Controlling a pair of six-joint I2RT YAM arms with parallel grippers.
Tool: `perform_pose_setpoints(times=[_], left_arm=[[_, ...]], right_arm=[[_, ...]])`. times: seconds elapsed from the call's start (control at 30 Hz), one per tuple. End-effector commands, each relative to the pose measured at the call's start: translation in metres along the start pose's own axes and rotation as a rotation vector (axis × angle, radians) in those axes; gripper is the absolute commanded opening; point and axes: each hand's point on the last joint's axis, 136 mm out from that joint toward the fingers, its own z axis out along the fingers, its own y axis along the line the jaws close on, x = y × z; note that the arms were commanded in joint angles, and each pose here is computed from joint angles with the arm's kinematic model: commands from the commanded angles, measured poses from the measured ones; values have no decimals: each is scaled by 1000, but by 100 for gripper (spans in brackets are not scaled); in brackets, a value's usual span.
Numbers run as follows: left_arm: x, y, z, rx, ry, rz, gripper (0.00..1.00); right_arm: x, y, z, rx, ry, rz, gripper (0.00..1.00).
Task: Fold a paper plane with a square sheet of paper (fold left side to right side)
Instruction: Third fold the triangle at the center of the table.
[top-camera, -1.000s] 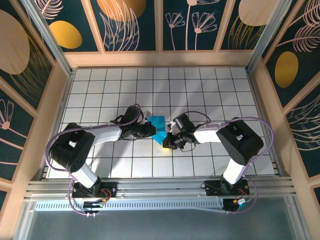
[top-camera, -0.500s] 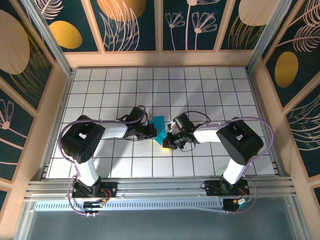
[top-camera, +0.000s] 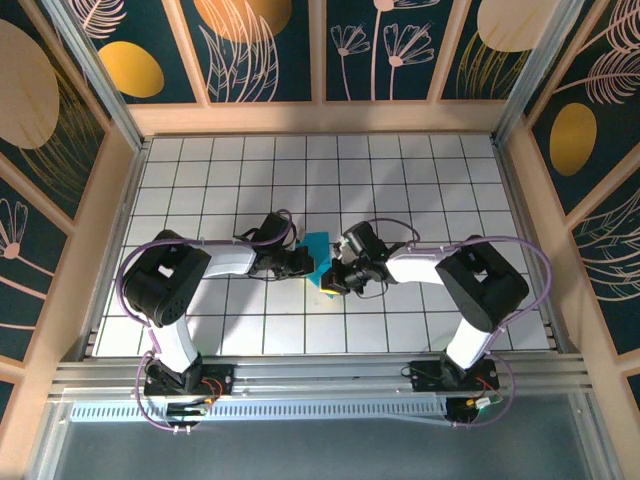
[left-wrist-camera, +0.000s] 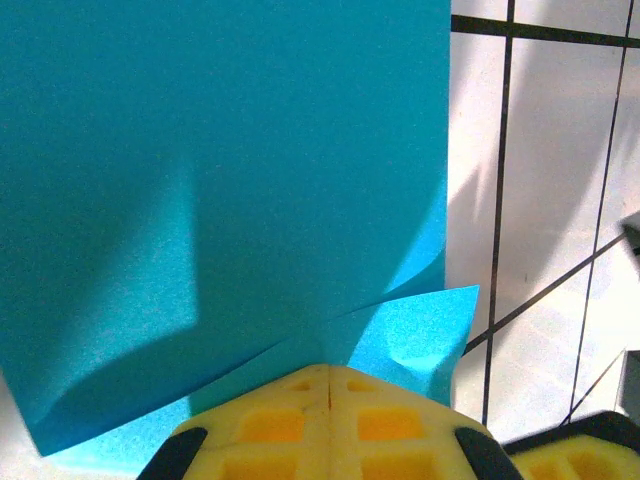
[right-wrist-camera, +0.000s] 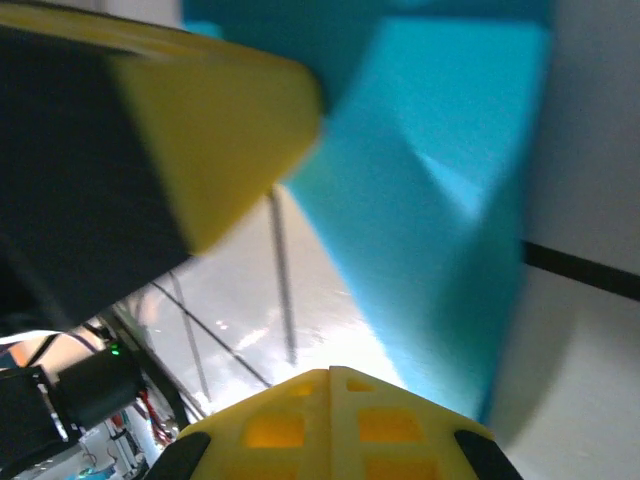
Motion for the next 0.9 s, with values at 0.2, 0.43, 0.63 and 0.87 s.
perform_pose_setpoints(times=[0.2, 0.43, 0.63, 0.87], left_arm=[[8, 26, 7, -94, 30, -22, 0], [9, 26, 7, -100, 32, -23, 0], [8, 26, 8, -100, 33, -23, 0], [8, 26, 8, -100, 35, -23, 0]], right_arm=[[-20, 15, 4, 19, -29, -16, 0], [-18, 8, 11, 38, -15, -9, 0], [-7, -2, 9, 50, -11, 12, 0], [-10, -1, 13, 44, -12, 11, 0]])
